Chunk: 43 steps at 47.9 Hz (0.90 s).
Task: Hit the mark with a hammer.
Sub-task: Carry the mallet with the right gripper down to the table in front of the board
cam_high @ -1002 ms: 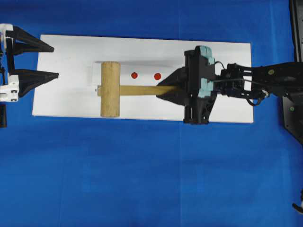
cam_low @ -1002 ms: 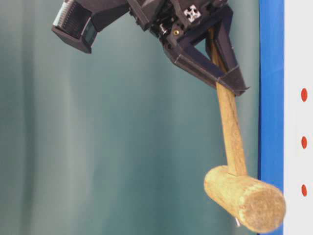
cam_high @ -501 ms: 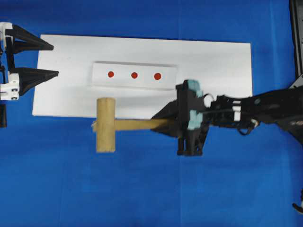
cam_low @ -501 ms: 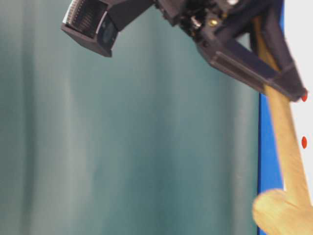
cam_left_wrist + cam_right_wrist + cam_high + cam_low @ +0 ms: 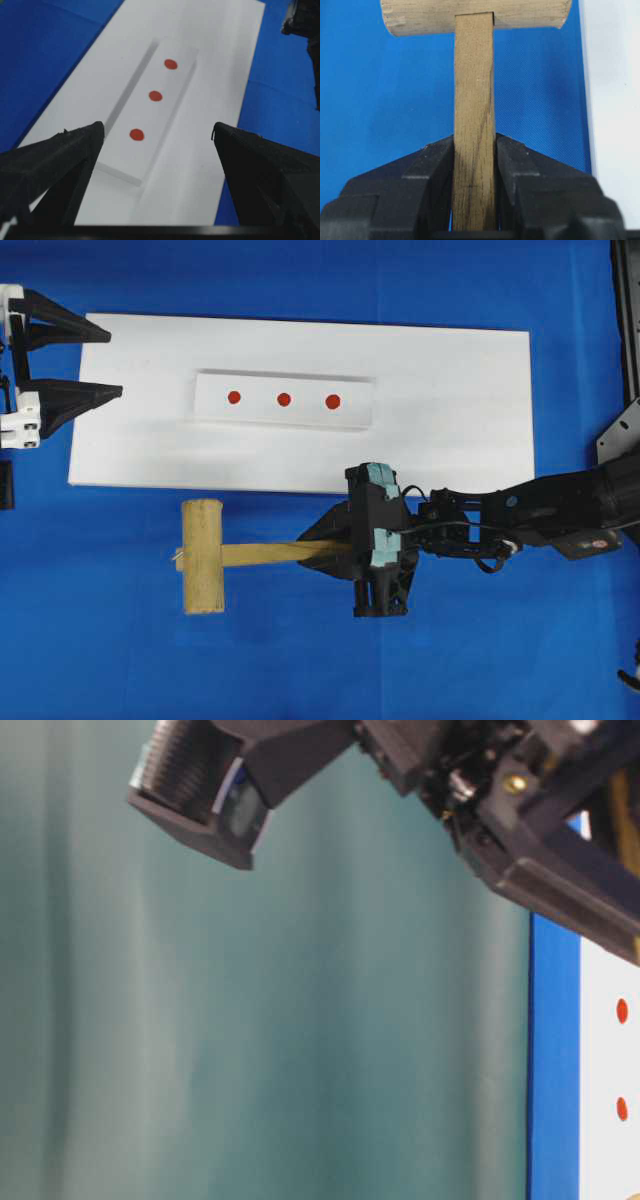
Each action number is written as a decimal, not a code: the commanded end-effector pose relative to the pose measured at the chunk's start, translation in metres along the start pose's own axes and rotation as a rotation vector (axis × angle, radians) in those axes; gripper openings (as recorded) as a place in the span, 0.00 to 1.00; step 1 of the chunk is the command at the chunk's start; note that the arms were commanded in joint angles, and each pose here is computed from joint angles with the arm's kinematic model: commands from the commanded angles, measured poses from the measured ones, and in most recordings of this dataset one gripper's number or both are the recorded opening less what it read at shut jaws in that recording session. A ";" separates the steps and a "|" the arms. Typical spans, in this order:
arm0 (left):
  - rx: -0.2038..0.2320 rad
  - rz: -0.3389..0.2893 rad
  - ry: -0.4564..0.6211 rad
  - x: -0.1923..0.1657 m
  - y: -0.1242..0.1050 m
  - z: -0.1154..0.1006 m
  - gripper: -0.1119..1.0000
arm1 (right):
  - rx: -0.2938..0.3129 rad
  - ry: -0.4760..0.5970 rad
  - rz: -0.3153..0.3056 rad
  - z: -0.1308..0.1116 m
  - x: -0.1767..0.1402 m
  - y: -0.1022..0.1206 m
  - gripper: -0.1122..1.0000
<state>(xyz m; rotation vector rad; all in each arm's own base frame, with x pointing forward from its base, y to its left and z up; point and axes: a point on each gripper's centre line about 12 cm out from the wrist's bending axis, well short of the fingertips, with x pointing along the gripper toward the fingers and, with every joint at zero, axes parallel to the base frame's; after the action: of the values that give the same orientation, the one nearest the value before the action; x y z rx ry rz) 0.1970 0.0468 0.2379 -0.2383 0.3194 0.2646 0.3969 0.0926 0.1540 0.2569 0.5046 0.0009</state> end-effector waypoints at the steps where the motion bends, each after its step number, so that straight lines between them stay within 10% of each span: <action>1: -0.001 0.000 -0.016 0.000 0.000 0.005 0.91 | 0.010 -0.053 0.007 0.013 0.002 0.006 0.17; 43: -0.012 0.023 -0.008 0.001 0.005 0.001 0.91 | 0.004 0.069 -0.028 -0.038 0.032 0.008 0.17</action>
<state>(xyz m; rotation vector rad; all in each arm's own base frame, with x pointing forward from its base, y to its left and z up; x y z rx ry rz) 0.1948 0.0507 0.2340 -0.2431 0.3277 0.2867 0.4032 0.1110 0.0981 0.2503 0.6045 -0.0254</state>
